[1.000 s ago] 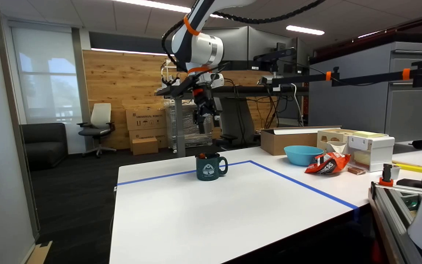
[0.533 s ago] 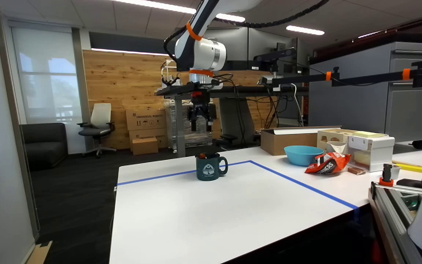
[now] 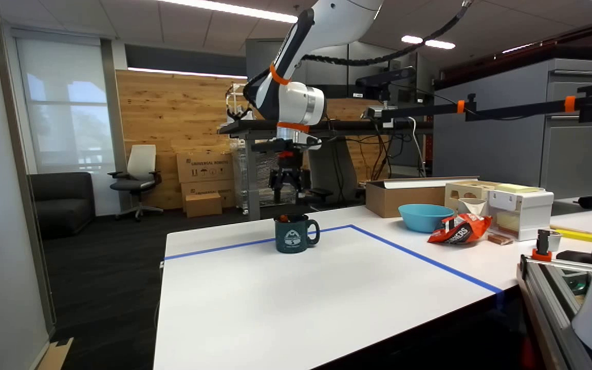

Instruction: Take the marker out of the mug.

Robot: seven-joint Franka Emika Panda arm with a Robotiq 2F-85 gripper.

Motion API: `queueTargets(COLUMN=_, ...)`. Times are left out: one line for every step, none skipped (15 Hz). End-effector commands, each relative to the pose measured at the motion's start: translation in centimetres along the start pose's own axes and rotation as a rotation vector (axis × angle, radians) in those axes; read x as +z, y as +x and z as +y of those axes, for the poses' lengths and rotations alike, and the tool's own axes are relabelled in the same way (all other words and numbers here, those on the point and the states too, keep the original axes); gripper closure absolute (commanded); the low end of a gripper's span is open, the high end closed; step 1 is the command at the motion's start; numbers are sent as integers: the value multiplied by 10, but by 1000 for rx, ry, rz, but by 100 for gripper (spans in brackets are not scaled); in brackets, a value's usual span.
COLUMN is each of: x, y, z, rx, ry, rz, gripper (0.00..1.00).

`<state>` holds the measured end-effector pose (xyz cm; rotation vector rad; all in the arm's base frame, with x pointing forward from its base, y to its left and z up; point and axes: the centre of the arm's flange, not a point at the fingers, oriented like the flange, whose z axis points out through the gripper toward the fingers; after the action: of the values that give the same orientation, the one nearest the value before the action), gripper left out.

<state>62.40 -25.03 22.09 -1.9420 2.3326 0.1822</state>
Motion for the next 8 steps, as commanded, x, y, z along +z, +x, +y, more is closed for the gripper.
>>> queueTargets(x=15, y=2, z=-11, rx=-24, ry=-20, rz=-72, gripper=0)
queueTargets(x=17, y=2, z=-12, rx=-24, ry=-20, rz=-75, gripper=0)
queueTargets(x=19, y=2, z=-13, rx=-26, ry=-20, rz=-77, gripper=11)
queueTargets(x=20, y=1, z=-15, rx=-26, ry=-16, rz=-72, gripper=26)
queueTargets(x=20, y=1, z=-17, rx=-26, ry=-15, rz=-76, gripper=32)
queueTargets(x=19, y=1, z=-19, rx=-23, ry=-9, rz=-73, gripper=42)
queueTargets(x=19, y=2, z=-20, rx=-23, ry=-3, rz=-71, gripper=49)
queueTargets(x=19, y=2, z=-21, rx=-23, ry=-1, rz=-73, gripper=58)
